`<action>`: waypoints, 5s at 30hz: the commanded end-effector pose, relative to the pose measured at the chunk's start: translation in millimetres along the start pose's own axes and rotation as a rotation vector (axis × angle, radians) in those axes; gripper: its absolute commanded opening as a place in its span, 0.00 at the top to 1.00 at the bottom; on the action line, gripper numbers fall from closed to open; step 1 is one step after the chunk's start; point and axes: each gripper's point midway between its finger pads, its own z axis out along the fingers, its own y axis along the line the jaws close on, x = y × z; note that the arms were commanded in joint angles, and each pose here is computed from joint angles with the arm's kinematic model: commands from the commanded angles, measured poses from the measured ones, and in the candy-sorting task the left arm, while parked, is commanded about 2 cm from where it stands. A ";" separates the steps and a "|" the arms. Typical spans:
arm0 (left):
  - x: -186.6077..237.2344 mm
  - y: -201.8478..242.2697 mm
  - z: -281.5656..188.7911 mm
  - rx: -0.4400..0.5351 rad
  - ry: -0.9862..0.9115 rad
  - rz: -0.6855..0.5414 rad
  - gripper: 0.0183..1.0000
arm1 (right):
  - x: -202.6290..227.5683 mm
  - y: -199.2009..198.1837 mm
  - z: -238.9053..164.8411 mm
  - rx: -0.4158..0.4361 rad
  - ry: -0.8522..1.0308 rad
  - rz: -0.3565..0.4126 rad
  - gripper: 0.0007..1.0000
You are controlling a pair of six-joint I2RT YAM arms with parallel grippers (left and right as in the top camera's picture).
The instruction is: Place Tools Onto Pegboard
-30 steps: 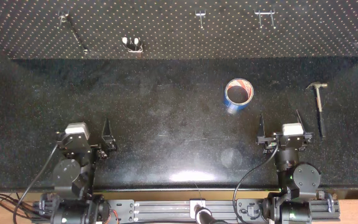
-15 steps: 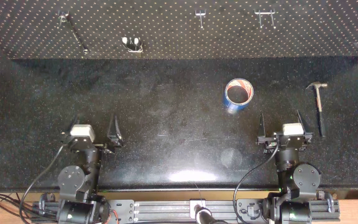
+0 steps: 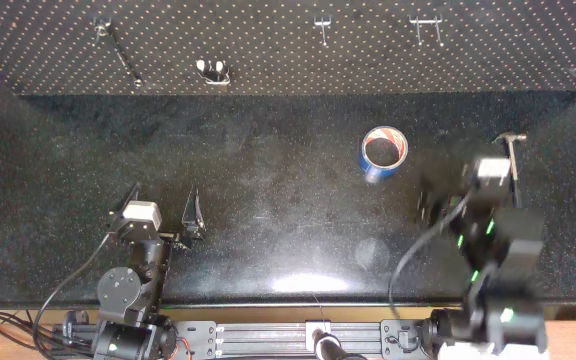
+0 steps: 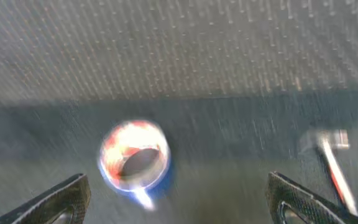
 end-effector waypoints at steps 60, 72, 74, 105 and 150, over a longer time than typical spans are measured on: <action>1.4 -2.8 -0.3 0.014 0.001 0.010 0.00 | -125.6 223.4 72.8 -0.397 -0.010 0.355 0.93; 1.5 -2.8 -0.3 0.014 0.001 0.010 0.00 | -160.2 225.8 157.9 -0.333 -0.068 0.593 0.93; 1.4 -2.7 -0.3 0.014 0.001 0.010 0.00 | -161.8 227.2 161.0 -0.339 -0.079 0.596 0.93; 1.4 -2.8 -0.3 0.014 0.001 0.010 0.00 | -153.1 241.1 185.9 -0.391 -0.085 0.552 0.68; 1.4 -2.8 -0.3 0.014 0.001 0.010 0.00 | 103.9 -183.8 -5.2 0.356 0.906 0.264 0.05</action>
